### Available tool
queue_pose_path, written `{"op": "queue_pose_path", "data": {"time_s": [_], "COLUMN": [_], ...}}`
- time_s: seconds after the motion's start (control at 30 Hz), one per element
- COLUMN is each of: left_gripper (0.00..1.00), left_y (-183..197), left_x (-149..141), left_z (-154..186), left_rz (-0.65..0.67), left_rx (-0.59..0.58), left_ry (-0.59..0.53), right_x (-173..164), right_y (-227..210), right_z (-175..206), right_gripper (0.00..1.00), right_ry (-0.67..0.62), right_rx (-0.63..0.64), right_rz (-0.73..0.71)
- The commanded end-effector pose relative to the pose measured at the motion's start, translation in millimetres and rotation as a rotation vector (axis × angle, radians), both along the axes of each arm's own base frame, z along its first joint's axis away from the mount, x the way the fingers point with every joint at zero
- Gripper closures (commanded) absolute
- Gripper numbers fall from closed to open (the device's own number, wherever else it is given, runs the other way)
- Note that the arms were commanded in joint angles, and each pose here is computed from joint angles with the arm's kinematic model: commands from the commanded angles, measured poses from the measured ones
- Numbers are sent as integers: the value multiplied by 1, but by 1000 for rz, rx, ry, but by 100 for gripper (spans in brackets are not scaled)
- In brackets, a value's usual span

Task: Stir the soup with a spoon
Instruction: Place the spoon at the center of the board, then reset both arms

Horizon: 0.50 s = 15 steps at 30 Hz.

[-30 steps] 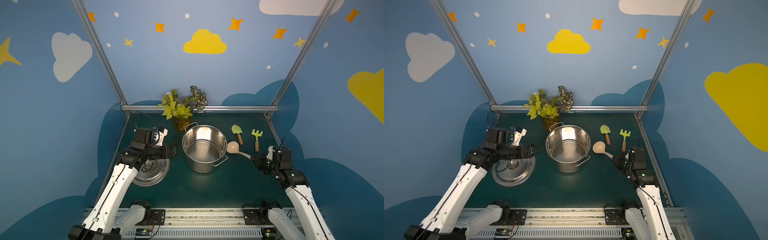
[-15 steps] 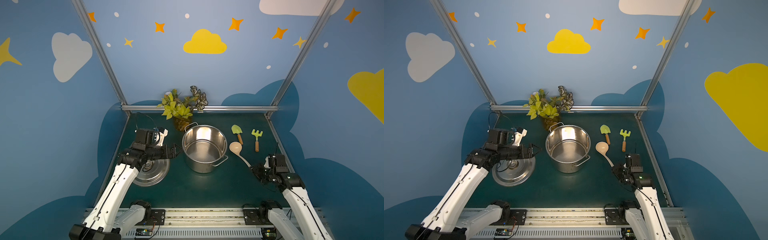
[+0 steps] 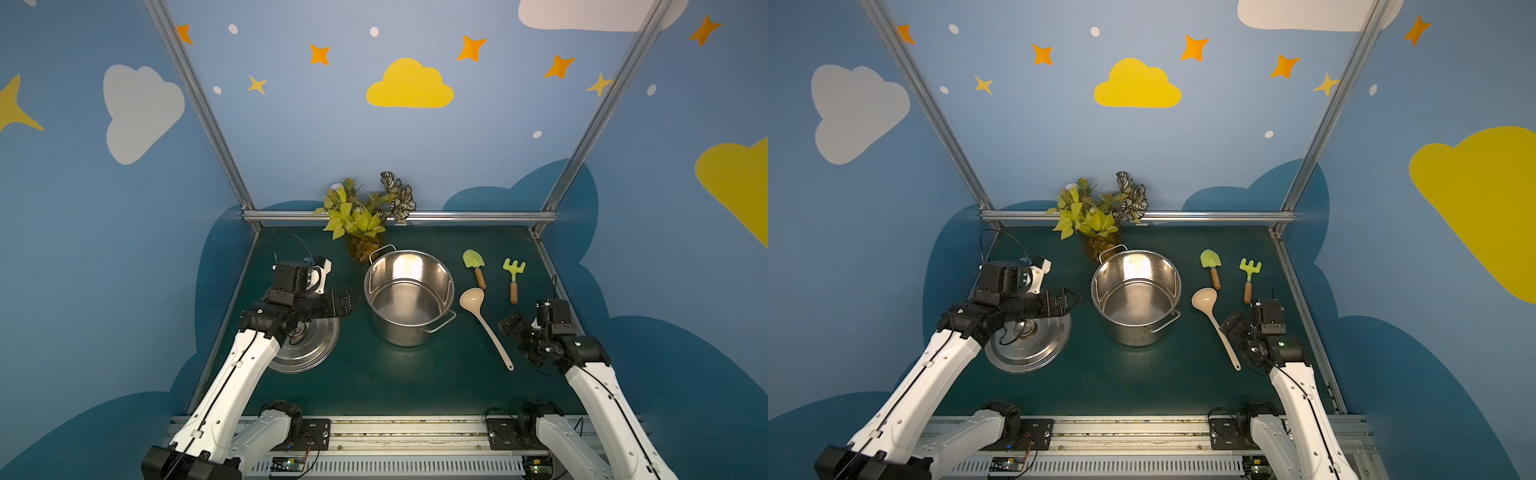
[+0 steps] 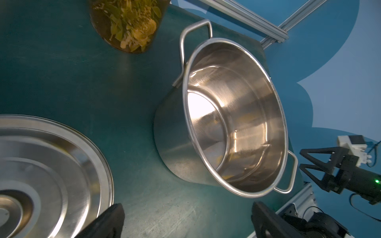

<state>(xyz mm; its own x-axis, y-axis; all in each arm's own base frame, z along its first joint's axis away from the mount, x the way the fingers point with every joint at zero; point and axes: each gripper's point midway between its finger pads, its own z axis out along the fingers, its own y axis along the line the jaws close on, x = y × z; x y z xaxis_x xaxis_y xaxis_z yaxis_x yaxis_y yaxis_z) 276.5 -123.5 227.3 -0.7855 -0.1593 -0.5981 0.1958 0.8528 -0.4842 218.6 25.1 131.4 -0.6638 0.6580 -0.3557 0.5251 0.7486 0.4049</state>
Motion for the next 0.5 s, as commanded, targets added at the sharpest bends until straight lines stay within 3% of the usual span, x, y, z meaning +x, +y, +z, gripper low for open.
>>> {"op": "queue_pose_path", "data": {"time_s": [0.0,0.2,0.47], "left_gripper": [0,0,0], "left_y": [21,51,98], "left_x": [13,23,53], "left_z": [6,-3,-45], "left_rz": [97,240,400], "left_rx": [65,152,336], "left_ry": [-123,-257,-409], "right_x": [7,18,65], "right_y": [-20,-48,-74], "right_z": [11,18,38], "right_gripper": [4,4,4], "right_ry": [-44,-137,-449], "right_rx": [-105,-277,-618], "right_rz": [-47,-96,-72]}}
